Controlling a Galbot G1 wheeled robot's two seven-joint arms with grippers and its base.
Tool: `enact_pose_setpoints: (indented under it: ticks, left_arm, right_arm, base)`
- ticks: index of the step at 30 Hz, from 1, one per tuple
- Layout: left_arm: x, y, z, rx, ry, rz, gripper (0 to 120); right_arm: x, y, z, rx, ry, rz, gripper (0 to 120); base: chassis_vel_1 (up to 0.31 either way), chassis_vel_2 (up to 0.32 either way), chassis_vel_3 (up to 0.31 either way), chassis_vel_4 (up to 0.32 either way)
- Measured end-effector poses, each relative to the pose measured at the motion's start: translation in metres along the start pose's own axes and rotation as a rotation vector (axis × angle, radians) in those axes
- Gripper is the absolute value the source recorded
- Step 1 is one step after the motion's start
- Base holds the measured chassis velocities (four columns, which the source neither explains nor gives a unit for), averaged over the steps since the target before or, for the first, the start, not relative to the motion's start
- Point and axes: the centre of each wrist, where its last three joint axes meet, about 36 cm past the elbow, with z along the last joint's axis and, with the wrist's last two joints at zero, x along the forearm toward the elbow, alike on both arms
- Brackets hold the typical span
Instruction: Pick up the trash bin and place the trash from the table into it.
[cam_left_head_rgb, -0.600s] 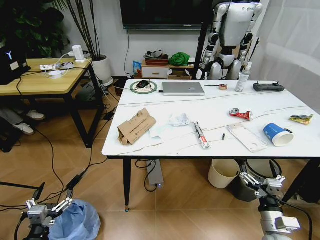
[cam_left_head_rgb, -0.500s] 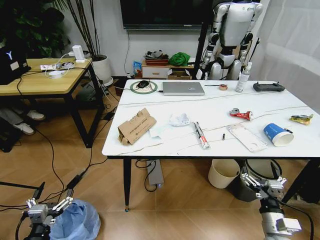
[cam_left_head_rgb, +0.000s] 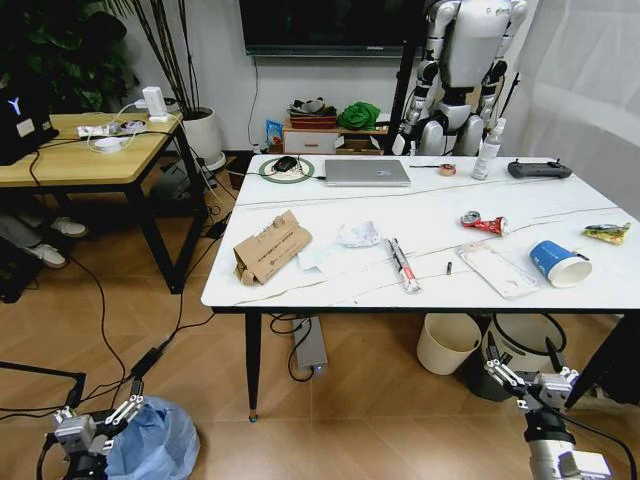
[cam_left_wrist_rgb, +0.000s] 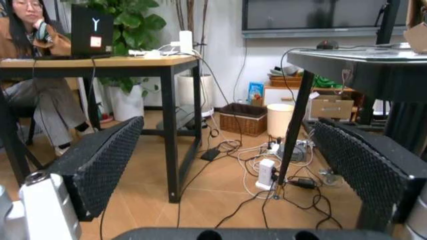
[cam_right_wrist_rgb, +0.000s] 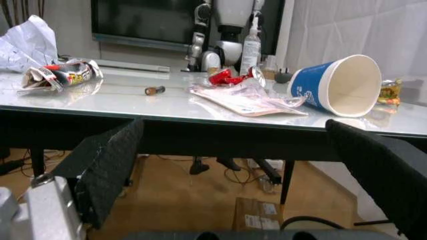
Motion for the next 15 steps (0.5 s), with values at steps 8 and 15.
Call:
enact_pose_setpoints:
  ticks: [8,15]
  left_arm:
    - [-0.0016,-0.0033,-0.0003,0.009,0.007,0.004,100]
    - [-0.0011,-0.0032,-0.0004,0.009,0.009,0.003,100]
  right_arm:
    - [-0.0030,0.0012,-0.0016,0.002,-0.006,-0.001,100]
    - [-0.0027,0.0032,-0.0009,0.003,-0.003,-0.008,100]
  base:
    - [0.000,0.000,0.000,0.000]
    - [0.000,0.000,0.000,0.000]
